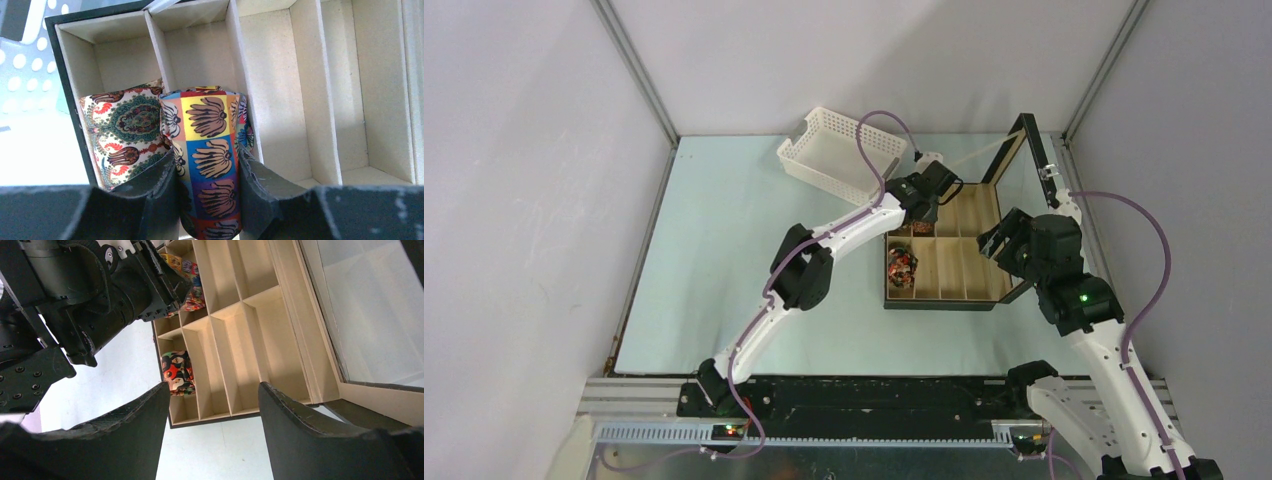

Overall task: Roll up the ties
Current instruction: Place the tie in the storage box.

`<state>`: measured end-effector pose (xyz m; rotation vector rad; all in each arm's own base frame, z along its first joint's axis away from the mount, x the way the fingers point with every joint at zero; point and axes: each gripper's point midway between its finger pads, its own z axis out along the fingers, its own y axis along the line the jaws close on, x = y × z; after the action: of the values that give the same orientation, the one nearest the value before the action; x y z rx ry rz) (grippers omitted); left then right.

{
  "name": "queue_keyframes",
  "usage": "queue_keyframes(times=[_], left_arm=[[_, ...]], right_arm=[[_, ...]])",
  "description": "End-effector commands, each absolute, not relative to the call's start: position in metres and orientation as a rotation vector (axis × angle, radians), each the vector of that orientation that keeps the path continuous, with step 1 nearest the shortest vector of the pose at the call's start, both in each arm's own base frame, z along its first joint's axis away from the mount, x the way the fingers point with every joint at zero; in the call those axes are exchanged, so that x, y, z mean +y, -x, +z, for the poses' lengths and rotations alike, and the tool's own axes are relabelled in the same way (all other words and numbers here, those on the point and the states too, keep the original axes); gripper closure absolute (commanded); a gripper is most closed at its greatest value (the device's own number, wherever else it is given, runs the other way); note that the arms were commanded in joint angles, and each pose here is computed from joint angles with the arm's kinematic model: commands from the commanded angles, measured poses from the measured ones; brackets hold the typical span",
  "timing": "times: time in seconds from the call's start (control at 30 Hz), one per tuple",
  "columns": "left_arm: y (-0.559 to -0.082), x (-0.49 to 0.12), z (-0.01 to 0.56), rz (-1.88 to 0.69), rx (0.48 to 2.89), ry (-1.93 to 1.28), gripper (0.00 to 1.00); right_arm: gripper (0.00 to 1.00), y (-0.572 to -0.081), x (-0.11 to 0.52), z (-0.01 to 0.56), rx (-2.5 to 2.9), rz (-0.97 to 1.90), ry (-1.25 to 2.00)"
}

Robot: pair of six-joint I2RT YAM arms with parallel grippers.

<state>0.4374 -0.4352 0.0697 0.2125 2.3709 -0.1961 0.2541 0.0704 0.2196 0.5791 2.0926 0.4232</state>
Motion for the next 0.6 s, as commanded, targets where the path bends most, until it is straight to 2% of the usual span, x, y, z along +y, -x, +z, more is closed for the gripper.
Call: queue_keyframes(times=[0.0, 0.13, 0.47, 0.53, 0.57], left_arm=[[-0.429, -0.417, 0.043, -0.097, 2.450, -0.268, 0.73], [-0.429, -0.417, 0.053, -0.115, 2.439, -0.262, 0.66], [-0.427, -0.421, 0.069, -0.163, 2.422, -0.269, 0.63], [-0.426, -0.421, 0.072, -0.169, 2.421, -0.270, 0.66], [-0.426, -0.422, 0.074, -0.178, 2.419, -0.272, 0.74]], right_arm=[[0.32, -0.249, 0.064, 0.202, 2.139, 0.378, -0.620], [0.32, -0.250, 0.064, 0.201, 2.141, 0.380, -0.623], [0.32, -0.251, 0.066, 0.201, 2.143, 0.388, -0.612], [0.32, -0.251, 0.066, 0.201, 2.143, 0.388, -0.611], [0.32, -0.251, 0.066, 0.201, 2.143, 0.388, -0.612]])
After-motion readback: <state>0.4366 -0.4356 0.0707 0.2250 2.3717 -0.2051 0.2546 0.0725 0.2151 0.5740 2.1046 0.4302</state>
